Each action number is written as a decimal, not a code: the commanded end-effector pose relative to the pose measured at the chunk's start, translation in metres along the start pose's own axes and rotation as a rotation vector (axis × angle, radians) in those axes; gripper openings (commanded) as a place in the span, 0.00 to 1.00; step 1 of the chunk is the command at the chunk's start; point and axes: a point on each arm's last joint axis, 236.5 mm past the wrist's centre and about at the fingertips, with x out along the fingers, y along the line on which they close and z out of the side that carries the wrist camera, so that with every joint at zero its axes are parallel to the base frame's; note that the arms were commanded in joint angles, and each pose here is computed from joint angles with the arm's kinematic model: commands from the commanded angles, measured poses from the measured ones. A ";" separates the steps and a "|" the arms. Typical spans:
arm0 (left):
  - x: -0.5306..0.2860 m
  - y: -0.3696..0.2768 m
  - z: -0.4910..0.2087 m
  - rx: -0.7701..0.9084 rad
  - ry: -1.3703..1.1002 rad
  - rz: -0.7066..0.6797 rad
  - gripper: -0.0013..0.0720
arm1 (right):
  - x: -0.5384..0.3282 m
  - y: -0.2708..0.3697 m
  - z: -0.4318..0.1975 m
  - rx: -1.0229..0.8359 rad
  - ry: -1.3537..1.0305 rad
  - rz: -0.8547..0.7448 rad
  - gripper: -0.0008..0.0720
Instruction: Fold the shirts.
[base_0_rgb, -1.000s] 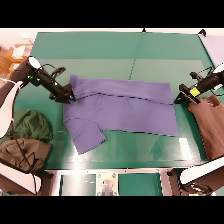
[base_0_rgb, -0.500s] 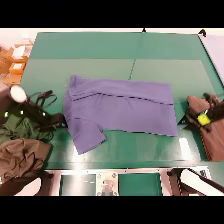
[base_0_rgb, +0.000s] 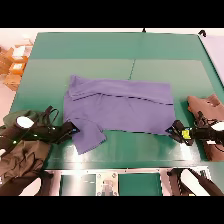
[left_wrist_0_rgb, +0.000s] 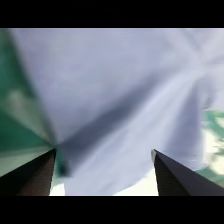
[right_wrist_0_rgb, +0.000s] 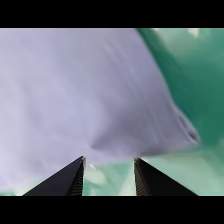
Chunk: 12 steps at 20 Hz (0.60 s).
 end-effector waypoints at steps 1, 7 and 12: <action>0.019 -0.006 0.004 -0.077 0.005 -0.086 0.98 | 0.010 0.006 0.021 0.072 -0.090 0.051 0.54; 0.021 -0.033 0.007 -0.038 0.024 -0.208 0.06 | 0.013 0.006 0.025 0.019 -0.094 0.054 0.06; 0.004 -0.046 -0.009 0.052 0.111 -0.198 0.05 | -0.006 -0.002 0.022 -0.116 -0.025 -0.045 0.03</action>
